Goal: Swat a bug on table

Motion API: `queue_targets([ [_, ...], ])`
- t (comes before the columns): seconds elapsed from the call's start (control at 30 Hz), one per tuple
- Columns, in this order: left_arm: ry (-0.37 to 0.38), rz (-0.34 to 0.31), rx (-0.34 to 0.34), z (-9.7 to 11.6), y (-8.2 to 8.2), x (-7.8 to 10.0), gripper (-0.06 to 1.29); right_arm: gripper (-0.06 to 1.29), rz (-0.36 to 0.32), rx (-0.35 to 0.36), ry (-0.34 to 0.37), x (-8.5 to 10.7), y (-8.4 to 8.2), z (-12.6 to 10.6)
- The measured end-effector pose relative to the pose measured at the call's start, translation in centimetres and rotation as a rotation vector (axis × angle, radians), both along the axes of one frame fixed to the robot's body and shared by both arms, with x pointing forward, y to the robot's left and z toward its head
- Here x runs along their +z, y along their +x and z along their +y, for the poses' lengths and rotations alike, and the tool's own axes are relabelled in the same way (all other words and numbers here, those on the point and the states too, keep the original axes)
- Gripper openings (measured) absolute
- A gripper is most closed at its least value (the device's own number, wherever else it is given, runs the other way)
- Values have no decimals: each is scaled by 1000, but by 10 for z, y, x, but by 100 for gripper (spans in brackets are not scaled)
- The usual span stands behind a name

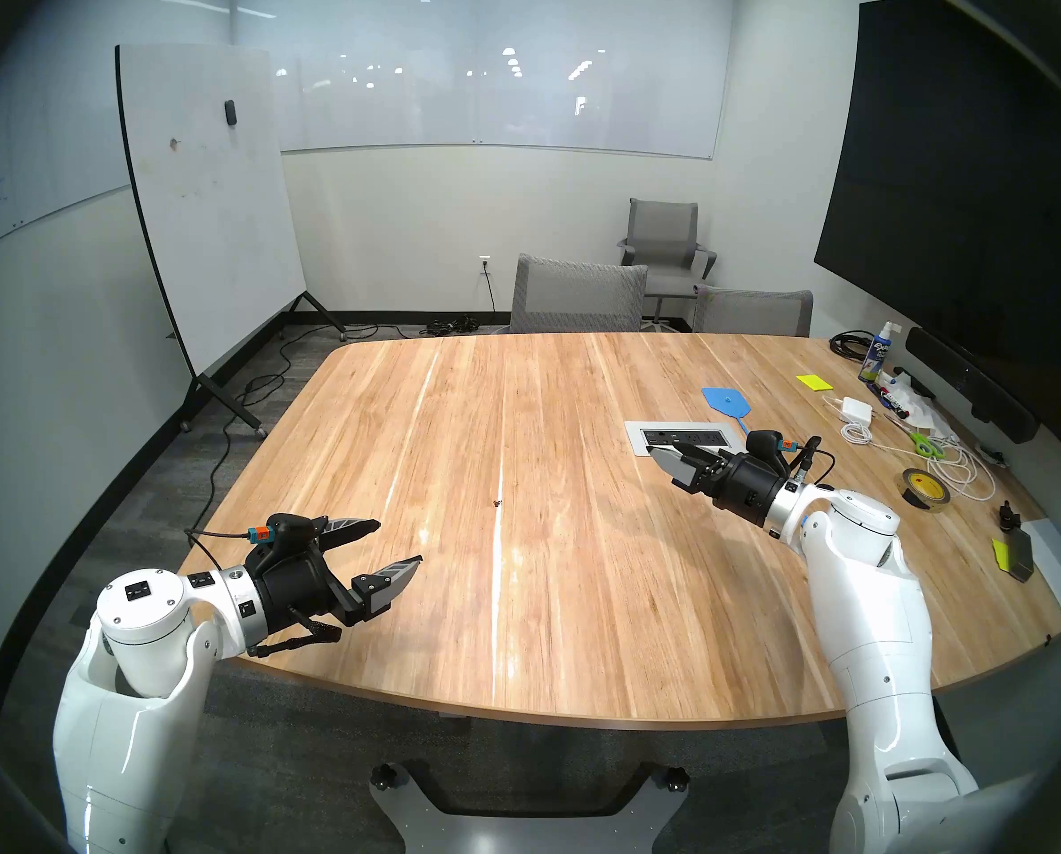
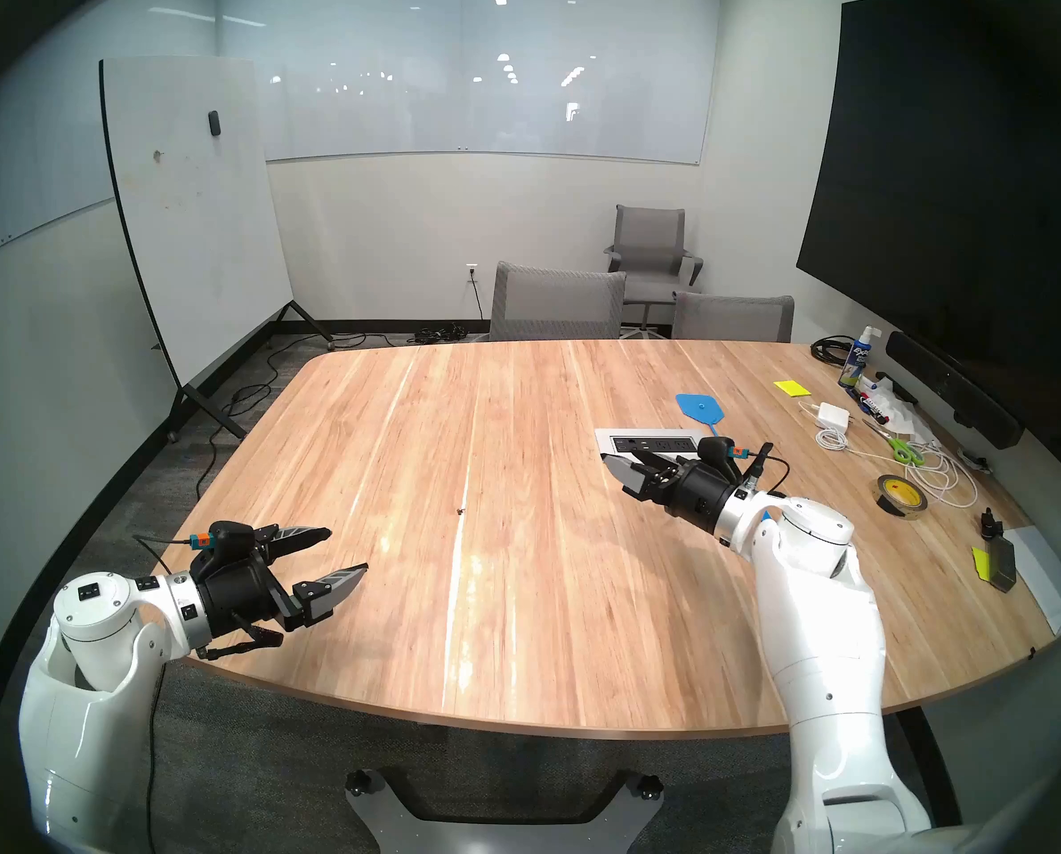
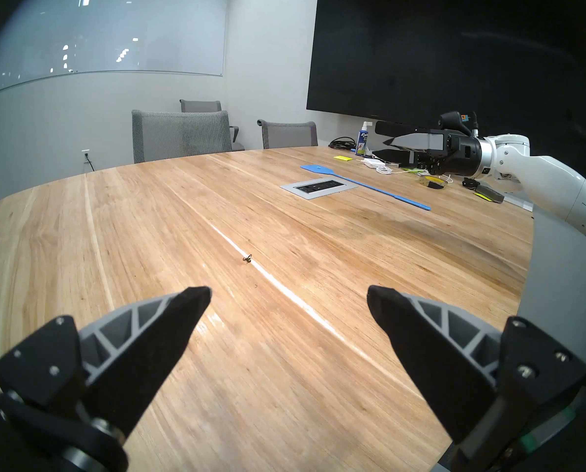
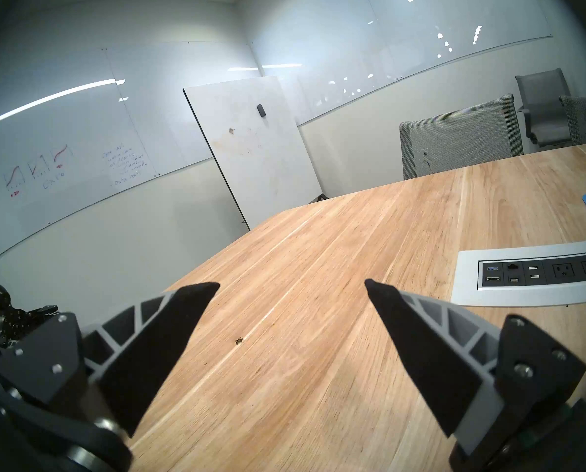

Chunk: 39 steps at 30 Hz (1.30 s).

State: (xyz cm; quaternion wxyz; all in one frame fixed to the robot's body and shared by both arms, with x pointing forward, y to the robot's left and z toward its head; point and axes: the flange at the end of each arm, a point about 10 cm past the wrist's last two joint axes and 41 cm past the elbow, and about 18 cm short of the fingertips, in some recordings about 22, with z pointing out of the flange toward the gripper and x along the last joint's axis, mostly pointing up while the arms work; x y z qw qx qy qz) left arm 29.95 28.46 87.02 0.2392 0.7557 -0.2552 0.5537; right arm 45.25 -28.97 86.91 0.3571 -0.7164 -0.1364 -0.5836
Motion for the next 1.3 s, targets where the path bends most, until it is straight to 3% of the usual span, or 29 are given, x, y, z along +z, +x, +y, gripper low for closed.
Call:
queue_targets([
  [0.53,-1,0,0,0,0,0,125,125,-19,5,-20,-6,1,0],
  [1.3,-1,1,0,0,0,-1,125,125,-15,-78,-56,-14,5,-47],
])
